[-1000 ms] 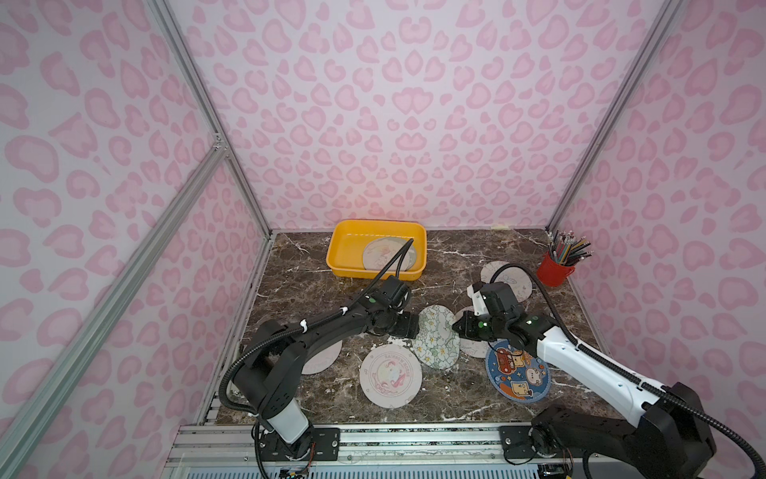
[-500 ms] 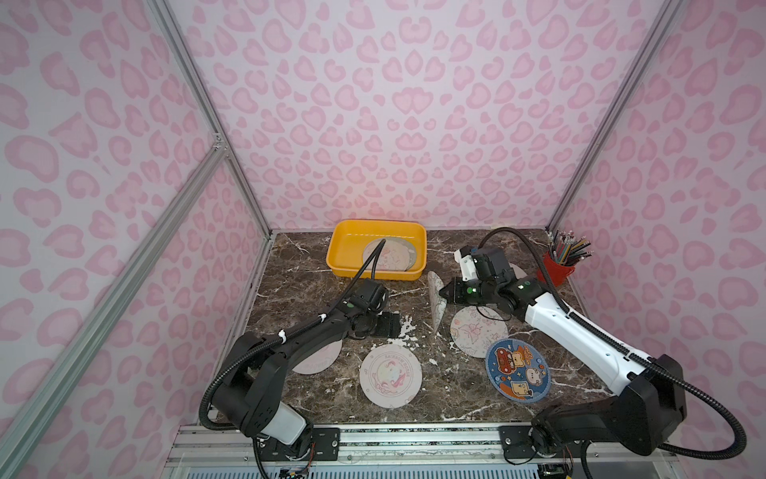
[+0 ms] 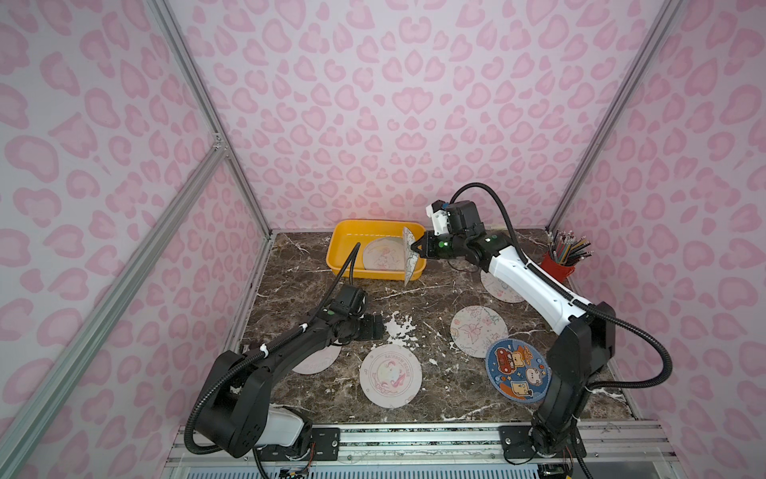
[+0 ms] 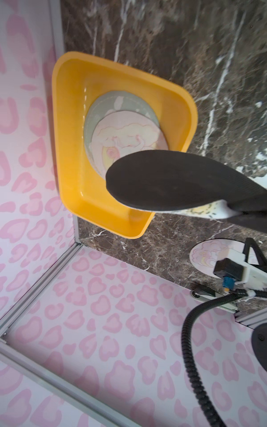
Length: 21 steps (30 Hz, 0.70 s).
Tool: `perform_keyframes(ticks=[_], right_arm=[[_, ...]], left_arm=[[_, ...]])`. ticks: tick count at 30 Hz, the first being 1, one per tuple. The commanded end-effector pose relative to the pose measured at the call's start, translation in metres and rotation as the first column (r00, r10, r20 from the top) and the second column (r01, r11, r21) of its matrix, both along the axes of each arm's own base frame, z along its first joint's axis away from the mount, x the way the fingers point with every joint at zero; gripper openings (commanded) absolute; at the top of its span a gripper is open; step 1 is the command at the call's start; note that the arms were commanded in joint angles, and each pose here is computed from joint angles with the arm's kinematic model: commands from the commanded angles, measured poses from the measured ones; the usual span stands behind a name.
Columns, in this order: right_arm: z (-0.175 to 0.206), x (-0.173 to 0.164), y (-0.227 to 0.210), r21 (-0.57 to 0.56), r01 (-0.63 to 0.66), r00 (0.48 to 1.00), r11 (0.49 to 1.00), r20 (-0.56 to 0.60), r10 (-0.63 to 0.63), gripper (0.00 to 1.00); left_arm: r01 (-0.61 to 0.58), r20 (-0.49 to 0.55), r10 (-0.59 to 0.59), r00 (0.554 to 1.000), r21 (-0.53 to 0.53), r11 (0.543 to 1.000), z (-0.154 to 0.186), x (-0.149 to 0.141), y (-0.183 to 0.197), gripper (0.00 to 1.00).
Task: Put the coasters into the storage box
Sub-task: Place the coaster in the storage box.
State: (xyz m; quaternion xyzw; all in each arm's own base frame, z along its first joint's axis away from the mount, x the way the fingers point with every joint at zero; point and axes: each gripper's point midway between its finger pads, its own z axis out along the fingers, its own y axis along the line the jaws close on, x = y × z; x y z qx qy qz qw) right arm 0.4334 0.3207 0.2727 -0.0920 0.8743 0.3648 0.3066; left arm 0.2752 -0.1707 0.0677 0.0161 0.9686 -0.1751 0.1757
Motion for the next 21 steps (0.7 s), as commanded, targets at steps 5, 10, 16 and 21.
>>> perform_keyframes(ticks=[5, 10, 16, 21], right_arm=[[0.002, 0.049, 0.041, 0.075, -0.062, 0.996, 0.995, 0.073, 0.057, 0.00], [-0.005, 0.078, 0.071, 0.124, -0.099, 0.991, 0.987, 0.103, 0.086, 0.00], [-0.028, 0.106, 0.098, 0.199, -0.130, 0.988, 0.971, 0.112, 0.109, 0.00], [-0.065, 0.125, 0.099, 0.205, -0.094, 0.994, 0.974, 0.081, 0.079, 0.00]], left_arm=[[-0.022, 0.010, 0.023, 1.000, -0.005, 1.000, -0.003, 0.006, 0.004, 0.94], [-0.033, -0.009, 0.033, 0.999, -0.004, 0.999, -0.007, 0.006, 0.007, 0.95], [-0.046, -0.023, 0.047, 0.999, 0.002, 0.999, -0.010, 0.007, 0.013, 0.95], [-0.051, -0.038, 0.051, 0.998, 0.003, 0.999, -0.014, 0.009, 0.014, 0.95]])
